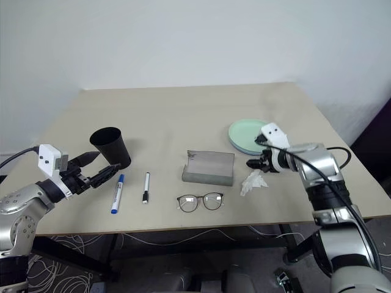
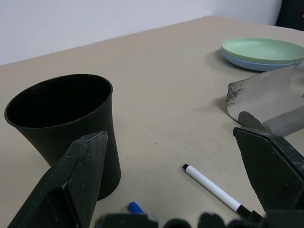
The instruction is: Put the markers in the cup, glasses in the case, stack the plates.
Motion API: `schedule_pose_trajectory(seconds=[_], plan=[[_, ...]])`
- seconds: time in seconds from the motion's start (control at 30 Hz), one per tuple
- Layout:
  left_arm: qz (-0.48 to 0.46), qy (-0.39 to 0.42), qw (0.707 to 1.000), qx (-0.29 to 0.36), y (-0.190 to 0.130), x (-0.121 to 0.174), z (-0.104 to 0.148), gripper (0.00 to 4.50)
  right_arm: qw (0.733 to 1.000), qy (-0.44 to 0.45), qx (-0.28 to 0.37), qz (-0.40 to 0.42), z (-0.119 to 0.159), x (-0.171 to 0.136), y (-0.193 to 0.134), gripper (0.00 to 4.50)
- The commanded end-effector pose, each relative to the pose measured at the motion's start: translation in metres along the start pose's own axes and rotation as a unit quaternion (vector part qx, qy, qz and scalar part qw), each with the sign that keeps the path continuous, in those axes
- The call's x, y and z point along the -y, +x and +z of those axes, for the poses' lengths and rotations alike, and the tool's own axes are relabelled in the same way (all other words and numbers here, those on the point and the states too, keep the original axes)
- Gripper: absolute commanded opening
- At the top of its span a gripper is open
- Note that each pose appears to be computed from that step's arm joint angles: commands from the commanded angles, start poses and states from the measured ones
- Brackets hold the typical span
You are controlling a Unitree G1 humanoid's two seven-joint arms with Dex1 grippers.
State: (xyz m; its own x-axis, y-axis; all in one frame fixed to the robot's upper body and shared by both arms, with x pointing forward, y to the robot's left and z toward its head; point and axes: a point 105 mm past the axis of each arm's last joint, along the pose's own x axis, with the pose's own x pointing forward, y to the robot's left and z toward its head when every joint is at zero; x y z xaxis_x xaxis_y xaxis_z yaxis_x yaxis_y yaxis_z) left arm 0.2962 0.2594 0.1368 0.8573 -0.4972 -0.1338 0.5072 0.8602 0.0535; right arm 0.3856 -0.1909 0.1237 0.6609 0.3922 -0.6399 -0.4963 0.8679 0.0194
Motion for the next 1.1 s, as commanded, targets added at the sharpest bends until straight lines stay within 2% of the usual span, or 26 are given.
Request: schedule_pose_trajectory(seconds=[0.03, 0.17, 0.3, 0.5, 0.8, 0.9, 1.1], plan=[[0.001, 0.028, 0.999, 0.016, 0.0, -0.002, 0.015, 4.5, 0.997, 0.073, 0.006, -0.023, 0.011, 0.012, -0.009, 4.47], [0.001, 0.028, 0.999, 0.015, 0.0, -0.002, 0.015, 4.5, 0.996, 0.077, -0.012, -0.032, 0.006, 0.014, -0.011, 4.47], [0.003, 0.028, 1.0, 0.013, -0.001, -0.002, 0.013, 4.5, 0.995, 0.07, -0.057, -0.031, -0.018, 0.011, -0.008, 4.47], [0.004, 0.028, 1.0, 0.011, -0.001, -0.002, 0.012, 4.5, 0.994, 0.069, -0.082, -0.02, -0.034, 0.003, -0.006, 4.47], [0.004, 0.028, 1.0, 0.009, -0.001, -0.002, 0.01, 4.5, 0.994, 0.066, -0.081, 0.001, -0.034, -0.009, -0.005, 4.47], [0.005, 0.027, 1.0, 0.009, -0.001, -0.002, 0.01, 4.5, 0.995, 0.062, -0.081, 0.009, -0.034, -0.013, -0.003, 3.89], [0.006, 0.028, 1.0, 0.009, -0.001, -0.002, 0.01, 4.5, 0.995, 0.057, -0.084, 0.014, -0.035, -0.015, 0.0, 1.78]])
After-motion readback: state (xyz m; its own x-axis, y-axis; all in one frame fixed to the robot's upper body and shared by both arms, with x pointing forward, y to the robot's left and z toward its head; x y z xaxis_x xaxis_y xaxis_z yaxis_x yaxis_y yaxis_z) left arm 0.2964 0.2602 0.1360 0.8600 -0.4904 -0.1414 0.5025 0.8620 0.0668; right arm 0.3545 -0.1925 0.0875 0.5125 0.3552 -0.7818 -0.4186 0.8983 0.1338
